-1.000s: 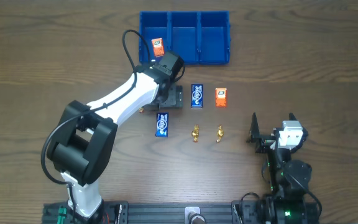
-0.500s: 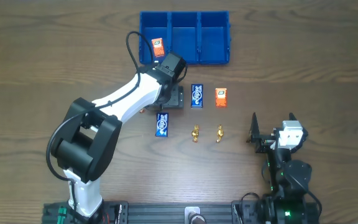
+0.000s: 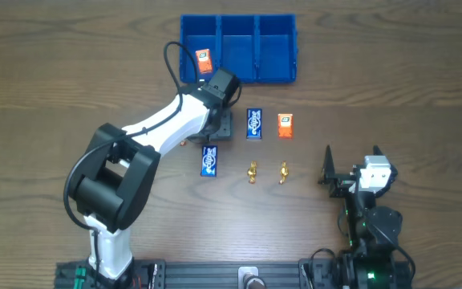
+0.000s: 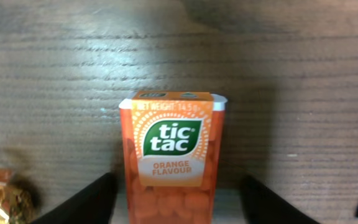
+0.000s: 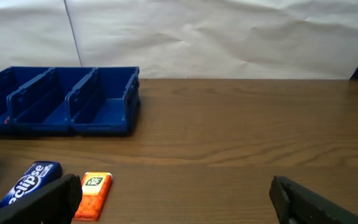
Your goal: Sort Candies Into Trays
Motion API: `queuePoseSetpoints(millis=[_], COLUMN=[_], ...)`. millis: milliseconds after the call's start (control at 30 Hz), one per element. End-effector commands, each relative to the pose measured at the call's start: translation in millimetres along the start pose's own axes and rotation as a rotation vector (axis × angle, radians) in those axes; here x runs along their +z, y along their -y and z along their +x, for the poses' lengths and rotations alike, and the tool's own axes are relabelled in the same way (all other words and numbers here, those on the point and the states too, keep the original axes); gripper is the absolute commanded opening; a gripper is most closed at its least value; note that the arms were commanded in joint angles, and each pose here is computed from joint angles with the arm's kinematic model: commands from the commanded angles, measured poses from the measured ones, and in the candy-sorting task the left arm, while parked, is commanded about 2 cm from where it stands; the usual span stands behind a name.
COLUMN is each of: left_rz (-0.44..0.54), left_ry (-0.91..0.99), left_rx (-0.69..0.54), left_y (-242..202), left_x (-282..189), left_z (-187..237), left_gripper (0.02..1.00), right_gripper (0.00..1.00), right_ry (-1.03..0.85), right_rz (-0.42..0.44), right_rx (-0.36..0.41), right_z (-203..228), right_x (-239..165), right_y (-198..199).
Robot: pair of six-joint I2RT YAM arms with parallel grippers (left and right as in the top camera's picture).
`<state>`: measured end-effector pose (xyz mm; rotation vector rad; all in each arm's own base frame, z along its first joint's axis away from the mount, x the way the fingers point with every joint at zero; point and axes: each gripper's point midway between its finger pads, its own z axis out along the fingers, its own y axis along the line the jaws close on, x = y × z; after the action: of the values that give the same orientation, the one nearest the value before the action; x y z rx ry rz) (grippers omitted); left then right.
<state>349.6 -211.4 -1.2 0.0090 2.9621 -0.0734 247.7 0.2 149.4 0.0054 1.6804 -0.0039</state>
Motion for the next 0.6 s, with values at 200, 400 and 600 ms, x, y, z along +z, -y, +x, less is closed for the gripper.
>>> queuePoseSetpoints(millis=[200,400,600], left_rz=[0.007,0.027,0.011], left_ry=[-0.019,0.028,0.311], left_rx=[-0.020,-0.033,-0.062], left_y=[-1.2,1.0,5.3], left_x=[6.9,-11.0,-123.4], left_z=[0.1,-16.9,-90.6], left_gripper=[0.402,0.371,0.378], right_gripper=[0.998,0.998,0.998], right_ry=[-0.003,-0.003,-0.003], right_rz=[0.002,0.002,0.002], right_rx=[-0.004,-0.004,-0.004], right_z=[0.9,0.9,0.9], right_x=[-0.4,-0.4,-0.3], right_y=[0.5,0.5,0.5])
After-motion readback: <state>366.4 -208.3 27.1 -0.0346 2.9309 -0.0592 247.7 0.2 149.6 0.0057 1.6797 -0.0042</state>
